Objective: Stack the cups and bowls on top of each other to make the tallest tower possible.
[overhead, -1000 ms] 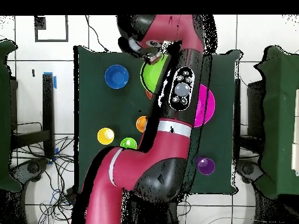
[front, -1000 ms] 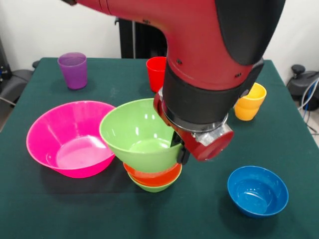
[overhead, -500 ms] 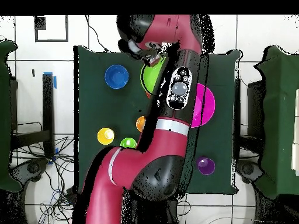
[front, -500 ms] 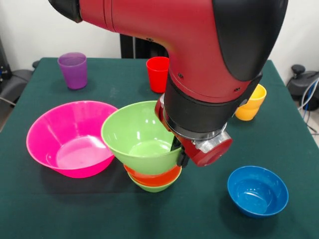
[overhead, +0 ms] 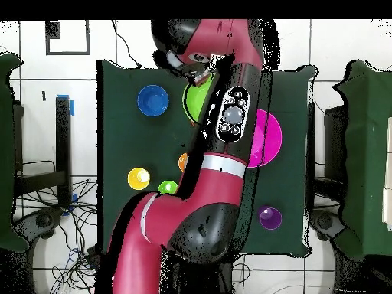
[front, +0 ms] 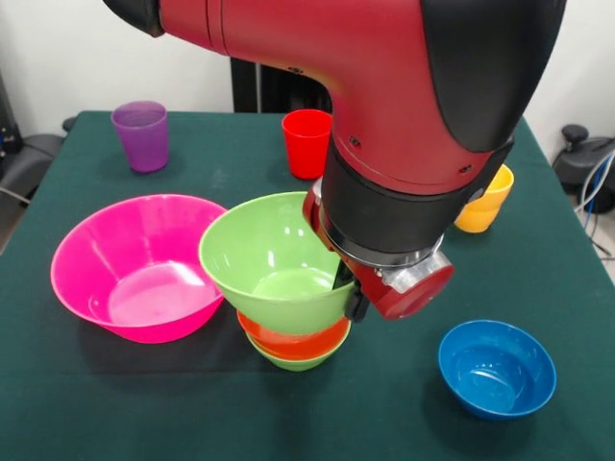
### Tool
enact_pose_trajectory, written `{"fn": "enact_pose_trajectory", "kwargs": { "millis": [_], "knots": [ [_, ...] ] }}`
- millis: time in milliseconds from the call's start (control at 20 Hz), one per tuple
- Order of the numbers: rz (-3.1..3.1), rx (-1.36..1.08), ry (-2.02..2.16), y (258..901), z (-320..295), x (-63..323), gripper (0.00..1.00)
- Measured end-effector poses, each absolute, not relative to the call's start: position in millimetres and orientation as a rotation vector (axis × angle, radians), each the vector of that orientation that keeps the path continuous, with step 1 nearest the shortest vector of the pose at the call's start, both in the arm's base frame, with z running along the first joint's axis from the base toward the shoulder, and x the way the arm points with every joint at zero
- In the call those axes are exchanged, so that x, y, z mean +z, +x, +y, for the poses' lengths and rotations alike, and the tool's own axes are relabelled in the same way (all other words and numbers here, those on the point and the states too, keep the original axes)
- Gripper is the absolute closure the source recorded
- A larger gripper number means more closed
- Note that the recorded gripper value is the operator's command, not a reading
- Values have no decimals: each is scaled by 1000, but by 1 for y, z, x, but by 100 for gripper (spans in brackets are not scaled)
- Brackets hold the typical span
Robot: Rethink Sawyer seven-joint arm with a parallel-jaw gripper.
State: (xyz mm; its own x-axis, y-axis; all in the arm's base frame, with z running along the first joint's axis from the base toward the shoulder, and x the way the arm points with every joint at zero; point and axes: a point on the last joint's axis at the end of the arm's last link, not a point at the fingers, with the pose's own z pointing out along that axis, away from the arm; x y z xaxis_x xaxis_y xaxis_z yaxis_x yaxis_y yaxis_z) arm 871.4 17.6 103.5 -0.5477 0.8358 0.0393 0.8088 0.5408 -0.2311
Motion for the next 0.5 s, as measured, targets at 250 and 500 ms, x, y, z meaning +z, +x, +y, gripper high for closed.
{"fn": "enact_pose_trajectory", "kwargs": {
  "millis": [250,500],
  "knots": [
    [-2628,278,-1415,872,18,105,100],
    [-2629,279,-1414,873,20,107,100]
  ]
}}
